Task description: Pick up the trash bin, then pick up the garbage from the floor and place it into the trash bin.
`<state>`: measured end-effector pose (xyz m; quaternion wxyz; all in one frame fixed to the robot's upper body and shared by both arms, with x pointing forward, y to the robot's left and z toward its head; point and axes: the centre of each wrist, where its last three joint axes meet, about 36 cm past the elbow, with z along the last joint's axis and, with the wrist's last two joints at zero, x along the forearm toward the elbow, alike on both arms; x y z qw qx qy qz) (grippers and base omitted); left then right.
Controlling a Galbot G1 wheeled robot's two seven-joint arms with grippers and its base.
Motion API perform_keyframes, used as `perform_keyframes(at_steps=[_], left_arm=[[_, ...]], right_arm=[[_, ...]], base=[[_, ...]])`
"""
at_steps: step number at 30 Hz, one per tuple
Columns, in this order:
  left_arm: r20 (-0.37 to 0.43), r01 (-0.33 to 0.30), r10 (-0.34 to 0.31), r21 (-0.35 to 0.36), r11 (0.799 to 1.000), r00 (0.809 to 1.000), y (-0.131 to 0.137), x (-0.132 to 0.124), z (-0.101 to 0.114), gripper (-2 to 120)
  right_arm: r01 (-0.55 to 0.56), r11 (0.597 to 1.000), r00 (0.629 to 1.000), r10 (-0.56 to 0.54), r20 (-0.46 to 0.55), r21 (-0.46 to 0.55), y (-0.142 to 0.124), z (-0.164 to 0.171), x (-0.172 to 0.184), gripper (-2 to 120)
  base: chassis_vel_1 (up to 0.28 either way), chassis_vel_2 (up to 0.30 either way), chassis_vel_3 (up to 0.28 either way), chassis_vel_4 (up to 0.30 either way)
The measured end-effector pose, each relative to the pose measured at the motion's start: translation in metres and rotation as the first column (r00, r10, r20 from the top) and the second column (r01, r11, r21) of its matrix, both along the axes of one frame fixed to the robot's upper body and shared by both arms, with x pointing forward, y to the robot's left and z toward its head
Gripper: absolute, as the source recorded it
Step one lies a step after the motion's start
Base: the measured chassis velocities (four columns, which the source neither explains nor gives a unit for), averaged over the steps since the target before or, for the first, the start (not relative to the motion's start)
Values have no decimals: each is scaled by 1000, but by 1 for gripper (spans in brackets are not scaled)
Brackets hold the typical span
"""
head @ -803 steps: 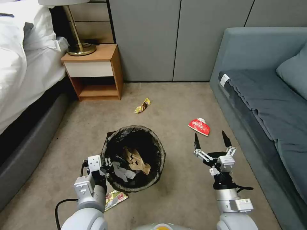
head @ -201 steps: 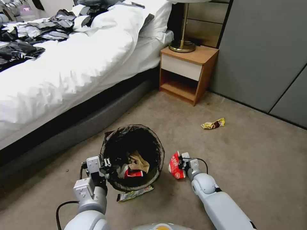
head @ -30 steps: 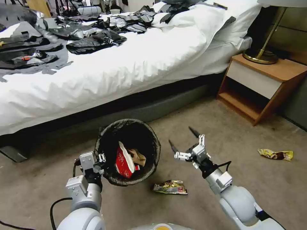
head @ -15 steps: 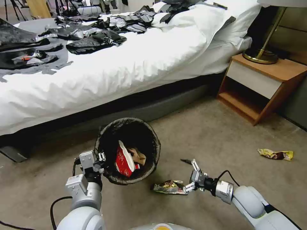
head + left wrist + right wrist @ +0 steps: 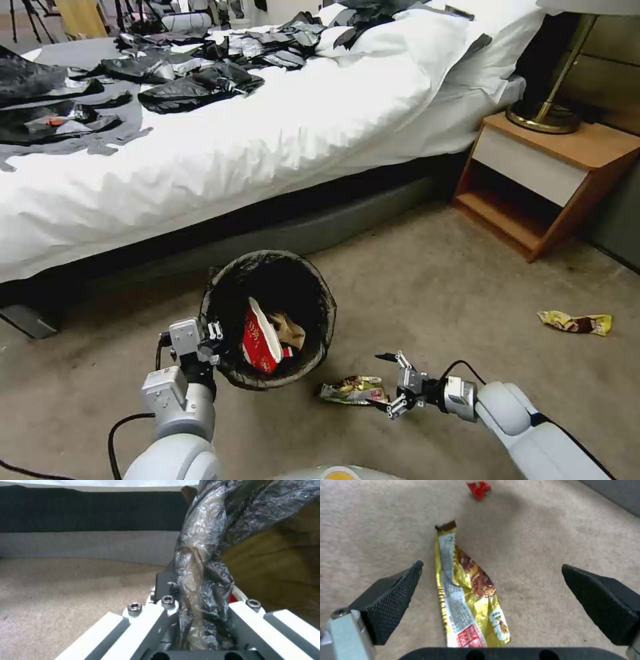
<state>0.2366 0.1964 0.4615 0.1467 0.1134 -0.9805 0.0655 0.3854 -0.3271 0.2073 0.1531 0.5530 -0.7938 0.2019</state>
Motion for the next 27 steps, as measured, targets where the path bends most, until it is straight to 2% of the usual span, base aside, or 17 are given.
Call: perform_keyframes(at_steps=[7, 14, 25, 27], left_arm=[[-6, -1, 1, 6, 1000, 1000, -2, -1, -2, 0], [-9, -2, 2, 10, 1000, 1000, -2, -2, -4, 0], [-7, -3, 3, 10, 1000, 1000, -2, -2, -3, 0], [-5, -3, 3, 9, 1000, 1000, -2, -2, -3, 0]], right_arm=[[41, 999, 999, -41, -18, 8, 27, -22, 10, 100], [74, 997, 996, -74, -52, -6, 40, -37, 8, 100], [81, 995, 990, -87, -113, -57, 40, -58, -9, 100], [74, 995, 988, -83, -127, -73, 38, -63, -16, 93]], base=[[0, 0, 0, 0], [0, 0, 0, 0], [0, 0, 0, 0], [0, 0, 0, 0]])
